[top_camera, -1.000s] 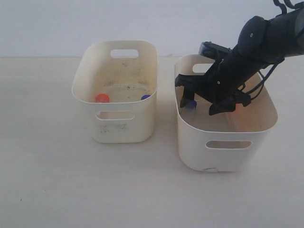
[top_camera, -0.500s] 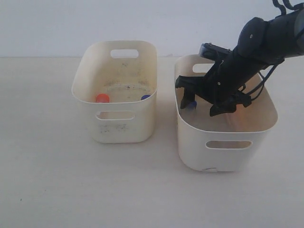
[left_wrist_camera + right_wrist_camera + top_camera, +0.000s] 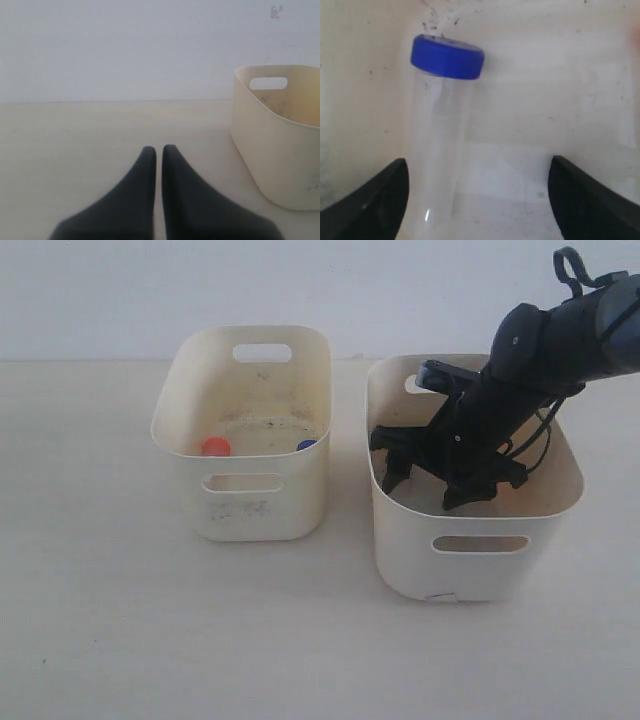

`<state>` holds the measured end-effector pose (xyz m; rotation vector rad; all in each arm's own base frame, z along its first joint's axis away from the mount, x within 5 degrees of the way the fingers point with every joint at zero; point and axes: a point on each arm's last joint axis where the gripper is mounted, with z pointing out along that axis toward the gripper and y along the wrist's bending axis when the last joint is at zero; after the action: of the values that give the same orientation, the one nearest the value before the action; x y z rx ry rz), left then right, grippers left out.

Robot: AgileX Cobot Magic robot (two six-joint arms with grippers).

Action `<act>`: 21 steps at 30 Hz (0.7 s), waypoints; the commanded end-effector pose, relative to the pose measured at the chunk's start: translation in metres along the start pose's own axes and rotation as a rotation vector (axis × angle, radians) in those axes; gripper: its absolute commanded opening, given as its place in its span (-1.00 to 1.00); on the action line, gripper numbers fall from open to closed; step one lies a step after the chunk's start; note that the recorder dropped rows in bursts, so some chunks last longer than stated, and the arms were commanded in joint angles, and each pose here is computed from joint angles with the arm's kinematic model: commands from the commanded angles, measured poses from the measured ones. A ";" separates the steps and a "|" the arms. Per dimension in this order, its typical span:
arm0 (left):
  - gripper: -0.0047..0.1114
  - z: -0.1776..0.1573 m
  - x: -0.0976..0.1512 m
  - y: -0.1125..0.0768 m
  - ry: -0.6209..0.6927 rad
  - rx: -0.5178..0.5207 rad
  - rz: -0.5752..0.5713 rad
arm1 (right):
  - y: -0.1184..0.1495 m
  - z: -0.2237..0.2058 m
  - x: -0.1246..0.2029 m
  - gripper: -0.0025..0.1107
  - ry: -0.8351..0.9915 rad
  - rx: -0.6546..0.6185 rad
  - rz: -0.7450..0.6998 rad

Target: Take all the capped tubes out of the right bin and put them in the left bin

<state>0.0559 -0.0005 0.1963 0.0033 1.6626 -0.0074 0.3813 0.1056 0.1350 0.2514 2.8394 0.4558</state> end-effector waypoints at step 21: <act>-0.85 0.000 -0.001 0.000 -0.005 0.008 -0.007 | 0.000 -0.029 -0.003 -0.86 -0.043 0.067 -0.090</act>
<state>0.0559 -0.0005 0.1963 0.0033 1.6626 -0.0074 0.3758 0.0997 0.1514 0.1497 2.8605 0.3450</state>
